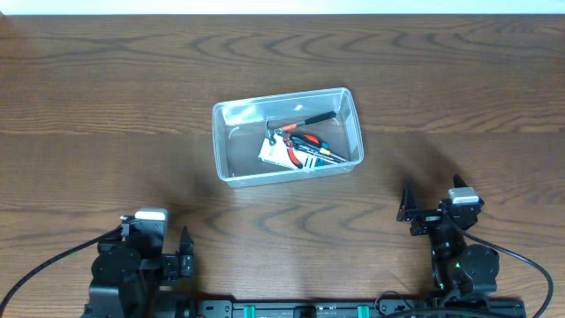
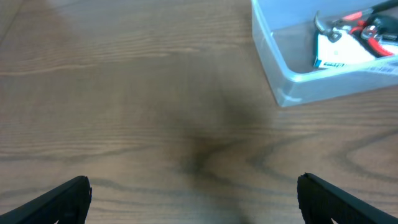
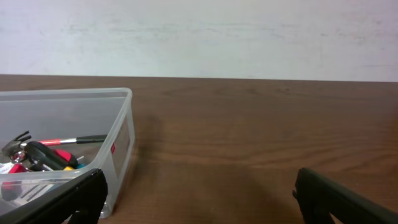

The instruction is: Pack container

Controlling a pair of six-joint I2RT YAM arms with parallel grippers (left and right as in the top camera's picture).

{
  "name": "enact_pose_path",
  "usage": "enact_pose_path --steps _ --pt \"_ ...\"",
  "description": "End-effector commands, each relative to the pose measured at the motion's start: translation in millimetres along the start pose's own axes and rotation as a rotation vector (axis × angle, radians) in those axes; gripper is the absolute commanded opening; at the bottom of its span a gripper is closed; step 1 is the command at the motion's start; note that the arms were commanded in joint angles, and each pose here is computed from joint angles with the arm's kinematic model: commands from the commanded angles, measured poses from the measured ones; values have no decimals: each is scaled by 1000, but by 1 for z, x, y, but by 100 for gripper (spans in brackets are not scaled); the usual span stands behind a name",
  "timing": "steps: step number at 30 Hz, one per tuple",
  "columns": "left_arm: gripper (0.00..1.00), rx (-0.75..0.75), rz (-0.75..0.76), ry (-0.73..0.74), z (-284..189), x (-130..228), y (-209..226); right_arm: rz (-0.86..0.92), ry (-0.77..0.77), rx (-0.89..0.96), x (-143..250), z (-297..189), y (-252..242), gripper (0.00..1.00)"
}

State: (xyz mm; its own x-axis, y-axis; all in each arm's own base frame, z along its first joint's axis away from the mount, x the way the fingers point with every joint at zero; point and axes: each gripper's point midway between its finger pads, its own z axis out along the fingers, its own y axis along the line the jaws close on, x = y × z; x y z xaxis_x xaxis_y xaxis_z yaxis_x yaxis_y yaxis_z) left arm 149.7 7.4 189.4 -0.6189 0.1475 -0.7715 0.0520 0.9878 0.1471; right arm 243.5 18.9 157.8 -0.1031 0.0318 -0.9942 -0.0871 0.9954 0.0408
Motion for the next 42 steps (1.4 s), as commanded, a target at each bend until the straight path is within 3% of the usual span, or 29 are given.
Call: enact_pose_path --steps 1,15,21,27,31,42 --pt "98 -27 -9 -30 -5 -3 5 -17 0 -20 2 0 4 99" --pt "98 7 -49 -529 52 -57 -9 -17 0 -20 2 0 4 99" --pt "98 10 -50 -686 73 -61 -15 -17 0 -20 2 0 4 99" --pt "98 63 9 -651 88 -46 -29 -17 0 -20 2 0 4 99" --pt "98 102 20 -544 102 -24 -37 -17 0 -20 2 0 4 99" --pt "98 116 -39 -539 102 -24 -37 -17 0 -20 2 0 4 99"
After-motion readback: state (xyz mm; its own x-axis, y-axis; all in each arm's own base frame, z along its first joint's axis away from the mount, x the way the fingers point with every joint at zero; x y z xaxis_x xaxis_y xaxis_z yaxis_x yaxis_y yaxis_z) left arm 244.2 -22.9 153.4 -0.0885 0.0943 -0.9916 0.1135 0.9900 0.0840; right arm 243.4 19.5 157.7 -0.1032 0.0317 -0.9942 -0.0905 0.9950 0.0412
